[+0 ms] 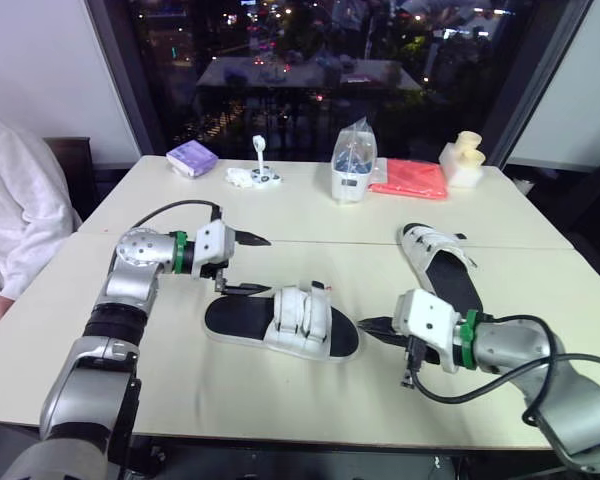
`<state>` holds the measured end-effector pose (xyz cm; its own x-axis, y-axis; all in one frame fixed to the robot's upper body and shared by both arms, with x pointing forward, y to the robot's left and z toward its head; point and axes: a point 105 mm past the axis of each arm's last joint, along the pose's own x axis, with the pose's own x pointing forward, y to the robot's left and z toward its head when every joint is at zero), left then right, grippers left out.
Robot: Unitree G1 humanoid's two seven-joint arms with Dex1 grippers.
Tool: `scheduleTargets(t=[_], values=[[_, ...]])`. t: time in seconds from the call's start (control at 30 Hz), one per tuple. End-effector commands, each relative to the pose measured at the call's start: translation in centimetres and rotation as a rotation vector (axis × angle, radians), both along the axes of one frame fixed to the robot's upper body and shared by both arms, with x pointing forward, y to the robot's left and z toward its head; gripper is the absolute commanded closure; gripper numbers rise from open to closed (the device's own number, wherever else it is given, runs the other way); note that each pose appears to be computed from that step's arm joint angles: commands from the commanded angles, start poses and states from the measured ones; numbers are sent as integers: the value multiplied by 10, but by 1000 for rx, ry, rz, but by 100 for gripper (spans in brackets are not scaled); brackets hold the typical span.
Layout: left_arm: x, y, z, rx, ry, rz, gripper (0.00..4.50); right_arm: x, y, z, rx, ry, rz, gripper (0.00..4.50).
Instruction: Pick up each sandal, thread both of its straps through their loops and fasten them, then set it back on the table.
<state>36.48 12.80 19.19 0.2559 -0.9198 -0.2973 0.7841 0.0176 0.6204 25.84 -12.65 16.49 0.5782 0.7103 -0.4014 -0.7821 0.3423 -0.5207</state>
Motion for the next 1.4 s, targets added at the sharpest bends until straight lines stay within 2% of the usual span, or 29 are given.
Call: scheduleTargets(t=[0.03,0.13,0.3,0.43,0.63,0.87,0.93,1.0,1.2,1.3,1.4], values=[[-5,-1,-1,70,-168,-71,9,-3,-1,19,14,-58,2,450],[-13,-1,-12,165,-299,-158,9,-4,-2,24,23,-63,-3,450],[-19,-10,-25,227,-485,-245,9,-6,5,44,120,-70,4,450],[-22,-20,-29,220,-596,-287,9,-10,6,54,162,-48,6,450],[-26,-38,-37,180,-697,-321,9,-8,-3,53,153,-41,-41,450],[-13,-65,-54,223,-863,-320,9,-9,-4,50,154,-38,-64,450],[-11,-70,-58,218,-929,-336,61,-9,-4,50,155,-38,-68,450],[-11,-75,-62,206,-982,-368,142,-9,-5,49,153,-37,-74,450],[-16,-80,-67,141,-1089,-470,443,-8,-5,46,156,-34,-84,450],[-13,-80,-62,101,-1123,-447,447,-8,-5,45,161,-32,-87,450],[3,-77,-58,138,-1078,-297,447,-7,-4,44,163,-31,-89,450]])
